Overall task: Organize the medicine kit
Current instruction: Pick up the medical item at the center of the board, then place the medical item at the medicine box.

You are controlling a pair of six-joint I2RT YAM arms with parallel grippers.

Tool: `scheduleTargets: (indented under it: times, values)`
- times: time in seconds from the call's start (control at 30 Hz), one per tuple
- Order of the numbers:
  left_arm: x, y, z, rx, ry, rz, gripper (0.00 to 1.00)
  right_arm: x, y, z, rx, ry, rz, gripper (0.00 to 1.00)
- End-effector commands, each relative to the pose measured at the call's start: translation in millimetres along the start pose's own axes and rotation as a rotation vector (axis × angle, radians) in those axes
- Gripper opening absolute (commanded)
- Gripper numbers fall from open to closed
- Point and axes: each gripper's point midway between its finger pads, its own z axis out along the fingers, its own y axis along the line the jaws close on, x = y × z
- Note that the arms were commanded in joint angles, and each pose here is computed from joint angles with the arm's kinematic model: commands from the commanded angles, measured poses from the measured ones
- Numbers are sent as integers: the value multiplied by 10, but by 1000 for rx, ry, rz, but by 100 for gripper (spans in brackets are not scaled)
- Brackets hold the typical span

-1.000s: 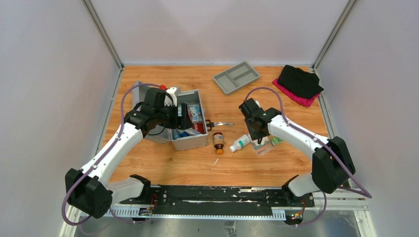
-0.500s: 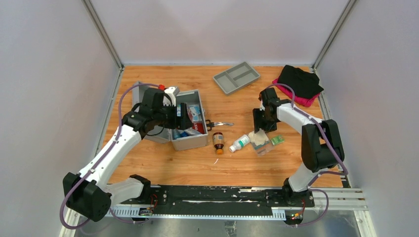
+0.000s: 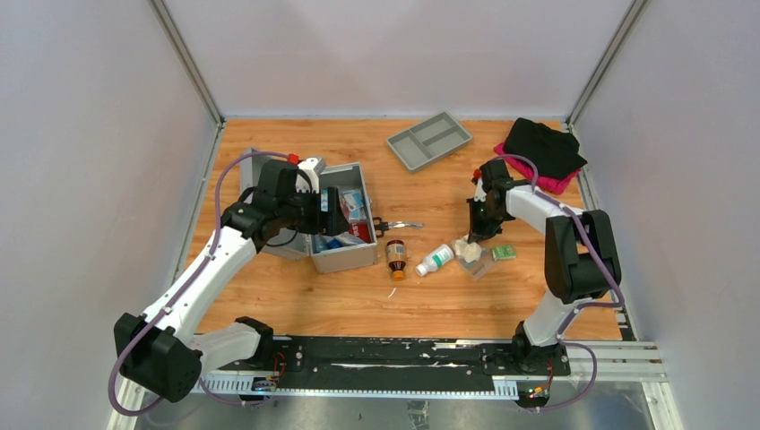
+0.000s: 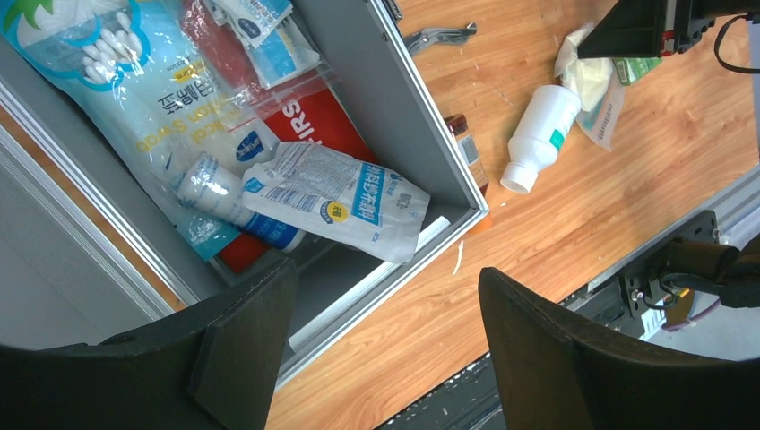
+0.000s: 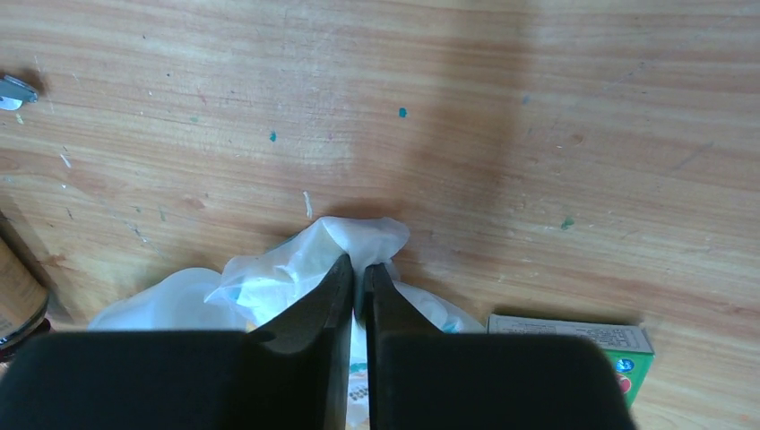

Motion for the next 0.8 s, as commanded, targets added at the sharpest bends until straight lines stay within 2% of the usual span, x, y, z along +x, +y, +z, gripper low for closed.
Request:
scheduleTargets:
  times: [0.0,0.07,0.17,0.27,0.47,0.6,0.77]
  values:
    - [45,-24,-21,19,7,14,80,-64,-109,-90,47,-40,1,4]
    - [36,-25,-30,18,5,14,80,-114,-174,-180,92,-78,4,0]
    - [-13,-21,-62,6,-15,19,80,-255,-204,-435,134,-177,15,0]
    - [-135,-14,-161,-23,-71,30,80,-477,-16,-804,79,-331,48,0]
    - [-465,-77,-483,-53,-253,59,85,-862,853,-1365,-188,-556,64,0]
    - [-615,-79,-721,-88,-358,74,87,-1012,1515,-1472,-322,-587,53,0]
    - [-662,39,-974,-177,-449,63,92,-1171,2269,-1347,-436,-587,77,0]
